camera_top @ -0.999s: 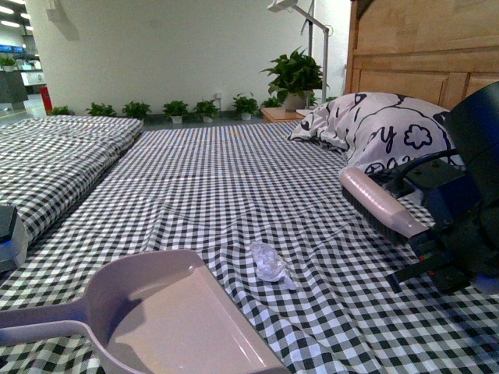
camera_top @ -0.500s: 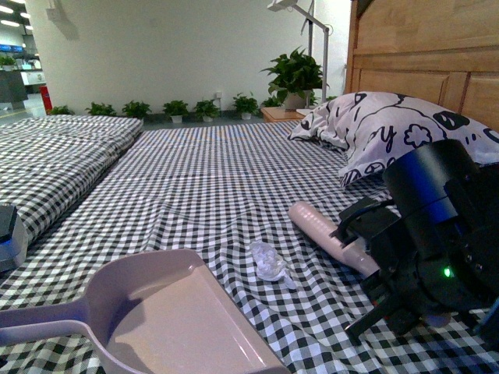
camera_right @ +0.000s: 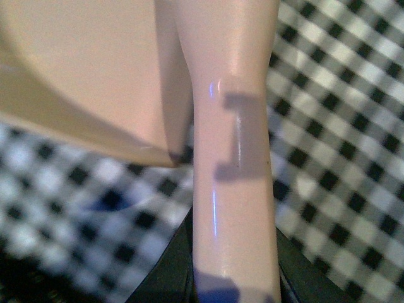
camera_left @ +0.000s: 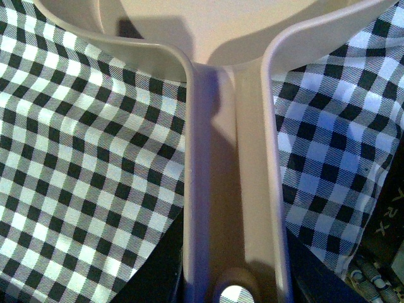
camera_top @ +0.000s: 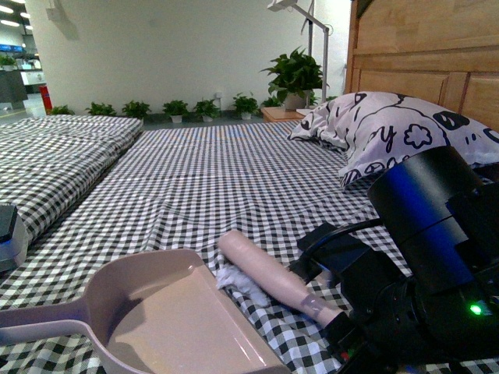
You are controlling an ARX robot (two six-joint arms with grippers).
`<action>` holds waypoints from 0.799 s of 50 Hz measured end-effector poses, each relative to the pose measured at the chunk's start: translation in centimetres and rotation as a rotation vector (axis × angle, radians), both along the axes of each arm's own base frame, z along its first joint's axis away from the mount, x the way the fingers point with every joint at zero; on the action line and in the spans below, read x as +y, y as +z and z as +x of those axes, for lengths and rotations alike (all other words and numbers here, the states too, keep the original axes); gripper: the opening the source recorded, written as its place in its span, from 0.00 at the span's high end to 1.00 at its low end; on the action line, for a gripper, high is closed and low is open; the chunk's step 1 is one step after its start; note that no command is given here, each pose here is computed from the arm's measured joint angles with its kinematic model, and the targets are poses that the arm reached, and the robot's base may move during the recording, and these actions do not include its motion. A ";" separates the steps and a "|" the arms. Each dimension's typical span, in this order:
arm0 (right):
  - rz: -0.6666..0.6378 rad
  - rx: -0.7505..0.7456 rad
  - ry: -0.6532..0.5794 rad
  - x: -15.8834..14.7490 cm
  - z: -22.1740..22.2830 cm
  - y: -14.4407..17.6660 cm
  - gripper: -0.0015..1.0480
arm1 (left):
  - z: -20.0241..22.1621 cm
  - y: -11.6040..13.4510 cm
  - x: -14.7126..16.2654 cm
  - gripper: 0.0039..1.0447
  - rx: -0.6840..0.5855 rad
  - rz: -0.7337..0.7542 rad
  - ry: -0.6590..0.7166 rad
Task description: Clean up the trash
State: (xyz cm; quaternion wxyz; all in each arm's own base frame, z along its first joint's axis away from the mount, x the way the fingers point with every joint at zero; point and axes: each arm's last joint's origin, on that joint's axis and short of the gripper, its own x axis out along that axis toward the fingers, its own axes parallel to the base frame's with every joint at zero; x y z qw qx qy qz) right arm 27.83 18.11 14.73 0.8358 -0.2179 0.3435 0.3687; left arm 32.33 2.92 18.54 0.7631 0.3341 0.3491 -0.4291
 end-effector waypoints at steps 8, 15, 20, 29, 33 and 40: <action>0.124 0.062 0.105 -0.3 -2.3 2.4 0.83 | 0.0 0.0 0.0 0.76 0.000 0.000 0.000; 0.205 0.025 0.091 -1.5 -2.6 5.0 0.83 | 0.0 0.0 0.0 0.76 0.000 0.000 0.000; 0.232 -0.018 0.015 -3.2 -1.7 6.4 0.83 | 0.0 0.0 0.0 0.76 0.000 0.000 0.000; 0.230 -0.081 -0.122 -6.0 0.0 6.7 0.83 | 0.0 0.0 0.0 0.76 0.000 0.000 0.000; 0.245 -0.120 -0.192 -7.3 0.7 7.1 0.83 | 0.0 0.0 0.0 0.76 0.000 0.000 0.000; 0.280 -0.160 -0.272 -9.5 1.1 7.7 0.83 | 0.1 -0.2 0.0 0.76 -0.090 -0.023 0.055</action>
